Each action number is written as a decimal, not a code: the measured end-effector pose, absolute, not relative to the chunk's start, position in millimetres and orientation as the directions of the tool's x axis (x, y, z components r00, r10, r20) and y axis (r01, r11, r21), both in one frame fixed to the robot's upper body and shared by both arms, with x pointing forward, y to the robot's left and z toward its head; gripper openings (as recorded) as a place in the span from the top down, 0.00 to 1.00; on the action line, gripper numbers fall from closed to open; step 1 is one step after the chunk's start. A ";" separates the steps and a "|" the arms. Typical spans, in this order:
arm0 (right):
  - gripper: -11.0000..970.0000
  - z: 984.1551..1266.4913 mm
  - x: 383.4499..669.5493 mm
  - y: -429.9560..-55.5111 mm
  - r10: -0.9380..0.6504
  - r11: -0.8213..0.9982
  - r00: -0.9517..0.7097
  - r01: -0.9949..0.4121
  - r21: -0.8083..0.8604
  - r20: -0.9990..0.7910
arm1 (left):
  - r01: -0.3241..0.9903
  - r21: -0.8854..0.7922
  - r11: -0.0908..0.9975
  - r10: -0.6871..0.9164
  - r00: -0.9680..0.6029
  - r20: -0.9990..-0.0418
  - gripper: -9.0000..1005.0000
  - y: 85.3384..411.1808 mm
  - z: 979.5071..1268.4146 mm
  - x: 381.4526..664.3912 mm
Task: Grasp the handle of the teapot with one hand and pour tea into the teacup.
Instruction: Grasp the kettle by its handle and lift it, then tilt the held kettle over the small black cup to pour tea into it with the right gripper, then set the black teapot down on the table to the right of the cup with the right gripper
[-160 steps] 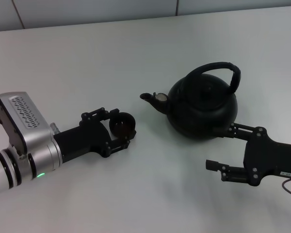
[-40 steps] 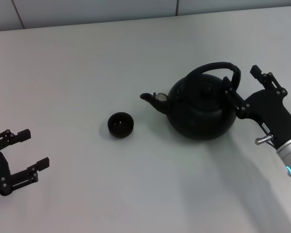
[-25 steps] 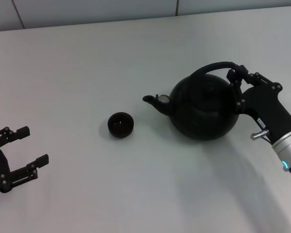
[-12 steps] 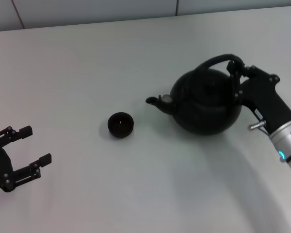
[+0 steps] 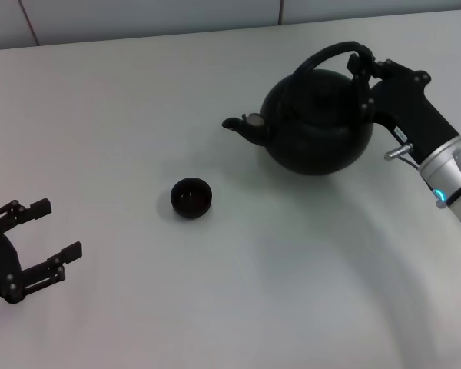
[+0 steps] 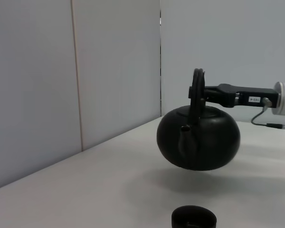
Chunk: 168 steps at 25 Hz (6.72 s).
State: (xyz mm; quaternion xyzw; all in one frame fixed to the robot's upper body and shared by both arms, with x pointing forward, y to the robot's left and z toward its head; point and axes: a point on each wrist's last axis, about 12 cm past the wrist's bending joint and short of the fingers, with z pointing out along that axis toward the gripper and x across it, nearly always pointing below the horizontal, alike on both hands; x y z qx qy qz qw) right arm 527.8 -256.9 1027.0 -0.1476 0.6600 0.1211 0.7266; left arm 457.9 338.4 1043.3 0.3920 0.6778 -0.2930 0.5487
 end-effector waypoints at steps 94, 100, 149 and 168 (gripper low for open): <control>0.89 1100.5 617.9 -218.0 -0.472 0.367 0.464 -0.670 -0.646 -0.749 | 0.832 0.049 0.553 0.180 -0.062 -0.982 0.23 330.6 1041.9 459.6; 0.89 1099.9 618.0 -216.6 -0.482 0.348 0.469 -0.673 -0.653 -0.740 | 0.831 0.049 0.553 0.180 -0.062 -0.982 0.23 330.5 1042.0 459.8; 0.88 1050.2 556.1 -276.6 -0.037 0.827 0.040 -0.560 -0.053 -0.998 | 0.832 0.065 0.552 0.175 -0.040 -0.984 0.23 329.3 1045.3 464.0; 0.88 1032.5 540.7 -277.7 -0.032 0.856 -0.009 -0.516 -0.022 -0.999 | 0.833 0.058 0.549 0.171 -0.044 -0.984 0.23 327.9 1043.9 462.4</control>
